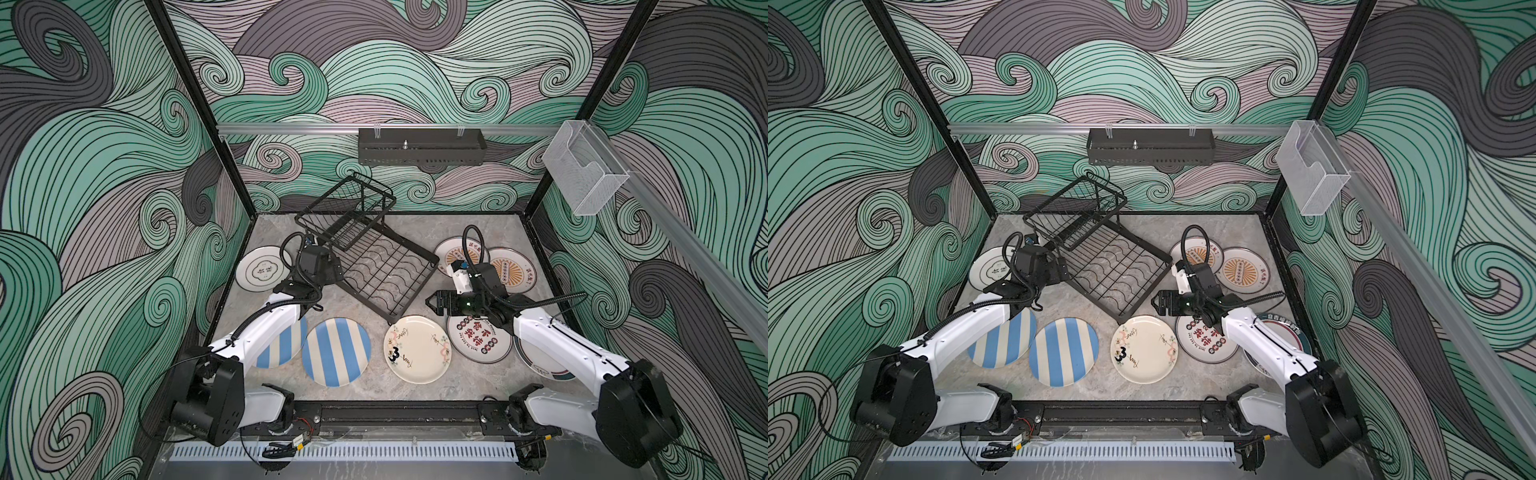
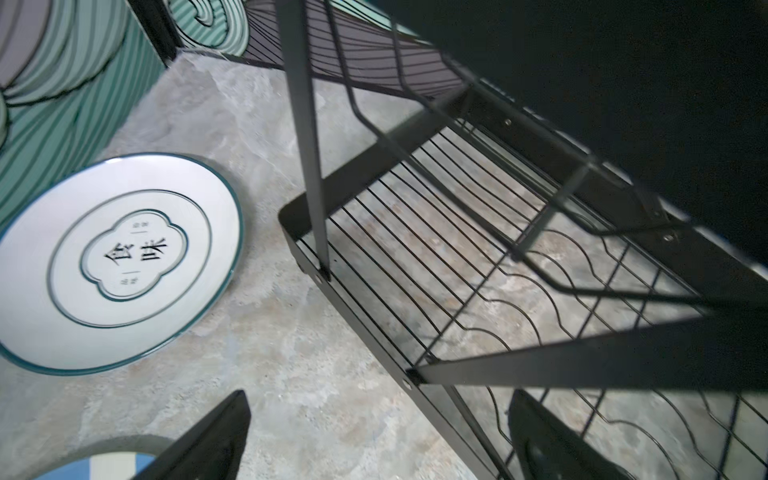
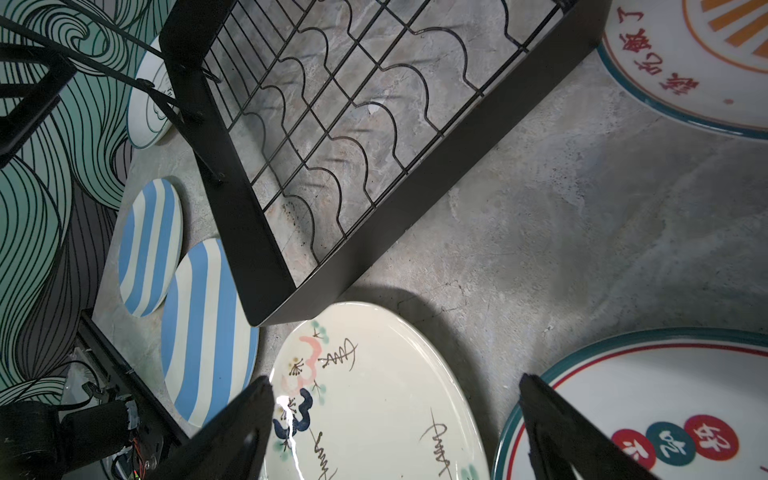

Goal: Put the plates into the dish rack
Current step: 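Move the right gripper toward the cream flower plate while the left gripper approaches the rack, then lower the right gripper and close it on the cream flower plate's rim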

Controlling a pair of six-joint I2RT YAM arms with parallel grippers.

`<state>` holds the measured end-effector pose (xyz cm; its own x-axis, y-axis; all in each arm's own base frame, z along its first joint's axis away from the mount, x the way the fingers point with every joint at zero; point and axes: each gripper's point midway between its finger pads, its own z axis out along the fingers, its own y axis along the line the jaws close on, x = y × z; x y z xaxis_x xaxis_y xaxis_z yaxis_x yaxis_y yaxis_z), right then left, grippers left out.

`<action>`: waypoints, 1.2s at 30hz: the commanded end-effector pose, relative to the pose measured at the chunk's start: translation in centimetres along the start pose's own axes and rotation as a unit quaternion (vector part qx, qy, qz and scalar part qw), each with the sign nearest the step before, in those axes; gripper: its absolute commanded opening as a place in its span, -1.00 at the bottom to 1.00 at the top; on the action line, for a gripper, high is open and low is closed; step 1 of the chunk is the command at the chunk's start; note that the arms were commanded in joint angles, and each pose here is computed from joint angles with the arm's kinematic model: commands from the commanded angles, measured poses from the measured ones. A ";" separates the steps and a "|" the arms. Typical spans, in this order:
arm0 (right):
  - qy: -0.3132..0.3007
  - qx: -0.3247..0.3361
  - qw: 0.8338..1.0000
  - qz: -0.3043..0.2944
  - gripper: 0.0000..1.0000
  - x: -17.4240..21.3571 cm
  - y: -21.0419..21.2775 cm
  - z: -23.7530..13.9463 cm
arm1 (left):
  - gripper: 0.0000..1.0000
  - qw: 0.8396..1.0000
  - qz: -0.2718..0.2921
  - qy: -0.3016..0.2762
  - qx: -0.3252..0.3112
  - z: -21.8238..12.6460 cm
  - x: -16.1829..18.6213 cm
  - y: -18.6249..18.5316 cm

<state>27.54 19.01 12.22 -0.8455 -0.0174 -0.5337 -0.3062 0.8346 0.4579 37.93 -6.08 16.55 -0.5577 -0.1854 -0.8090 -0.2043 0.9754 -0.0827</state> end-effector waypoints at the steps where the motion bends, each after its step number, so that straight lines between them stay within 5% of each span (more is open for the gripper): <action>1: -0.008 0.004 1.000 -0.006 0.84 0.3 -0.1 -0.3 | 0.97 0.998 -0.002 -0.036 -0.056 -0.2 -2.1 1.6; 23: 0.018 0.052 0.998 0.033 0.85 3.9 -2.6 -1.0 | 0.97 0.985 -0.010 -0.068 -0.161 -0.8 -2.0 6.3; 31: 0.114 0.058 0.984 0.125 0.76 9.6 -3.1 -1.8 | 0.97 0.993 -0.063 -0.031 -0.092 -2.8 -1.9 4.7; 36: 0.148 0.047 0.975 0.160 0.68 12.4 -3.1 -2.0 | 0.97 0.994 -0.097 0.034 0.024 -4.0 1.0 1.4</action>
<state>19.39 15.18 6.38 -0.9668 0.0826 -0.2420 -0.0425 0.8812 0.4708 35.20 -3.15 18.60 -0.4958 -0.2962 -0.8164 -0.3353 0.9324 -0.1346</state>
